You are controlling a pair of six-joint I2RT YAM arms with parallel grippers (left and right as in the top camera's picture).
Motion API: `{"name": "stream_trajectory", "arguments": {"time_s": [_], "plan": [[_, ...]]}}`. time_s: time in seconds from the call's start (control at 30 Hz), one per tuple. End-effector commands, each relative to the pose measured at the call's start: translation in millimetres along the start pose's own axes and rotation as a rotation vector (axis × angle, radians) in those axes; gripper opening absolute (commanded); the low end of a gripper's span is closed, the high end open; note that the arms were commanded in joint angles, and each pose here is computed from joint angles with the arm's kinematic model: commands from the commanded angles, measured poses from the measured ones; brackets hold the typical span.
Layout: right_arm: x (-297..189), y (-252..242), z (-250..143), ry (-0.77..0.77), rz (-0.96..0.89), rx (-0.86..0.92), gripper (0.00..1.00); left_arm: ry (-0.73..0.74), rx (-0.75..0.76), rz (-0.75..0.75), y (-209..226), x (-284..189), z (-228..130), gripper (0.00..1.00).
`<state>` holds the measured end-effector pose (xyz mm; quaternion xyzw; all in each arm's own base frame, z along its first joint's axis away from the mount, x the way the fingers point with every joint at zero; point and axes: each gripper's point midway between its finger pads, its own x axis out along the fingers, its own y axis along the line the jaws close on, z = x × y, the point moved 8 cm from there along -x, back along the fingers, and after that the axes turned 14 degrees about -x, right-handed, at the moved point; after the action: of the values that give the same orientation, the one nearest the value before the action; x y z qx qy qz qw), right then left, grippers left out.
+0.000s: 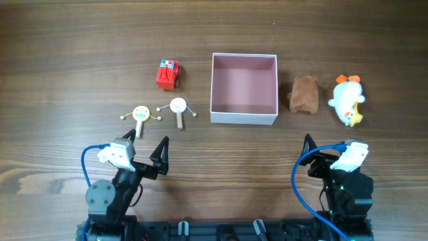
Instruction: Pack container
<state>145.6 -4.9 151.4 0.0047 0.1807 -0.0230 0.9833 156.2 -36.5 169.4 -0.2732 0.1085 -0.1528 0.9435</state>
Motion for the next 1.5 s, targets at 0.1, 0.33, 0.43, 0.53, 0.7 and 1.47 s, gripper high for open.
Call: {"name": "stream_trajectory", "arguments": {"time_s": [0.1,0.33,0.43,0.53,0.7,1.47], "plan": [[-1,0,1,-0.009,0.004,0.011,1.00,0.007,0.023,-0.022,-1,0,-2,1.00],[-1,0,1,-0.009,0.004,0.011,0.99,0.007,0.023,-0.022,-1,0,-2,1.00],[-1,0,1,-0.009,0.004,0.011,1.00,0.007,0.023,-0.022,-1,0,-2,1.00],[-1,0,1,-0.009,0.004,0.010,1.00,0.007,0.023,-0.022,-1,0,-2,1.00],[-1,0,1,-0.009,0.004,0.011,1.00,0.007,0.023,-0.022,-1,0,-2,1.00],[-18,18,74,-0.051,0.204,0.071,1.00,0.043,-0.187,0.089,-24,2,48,1.00]]}}
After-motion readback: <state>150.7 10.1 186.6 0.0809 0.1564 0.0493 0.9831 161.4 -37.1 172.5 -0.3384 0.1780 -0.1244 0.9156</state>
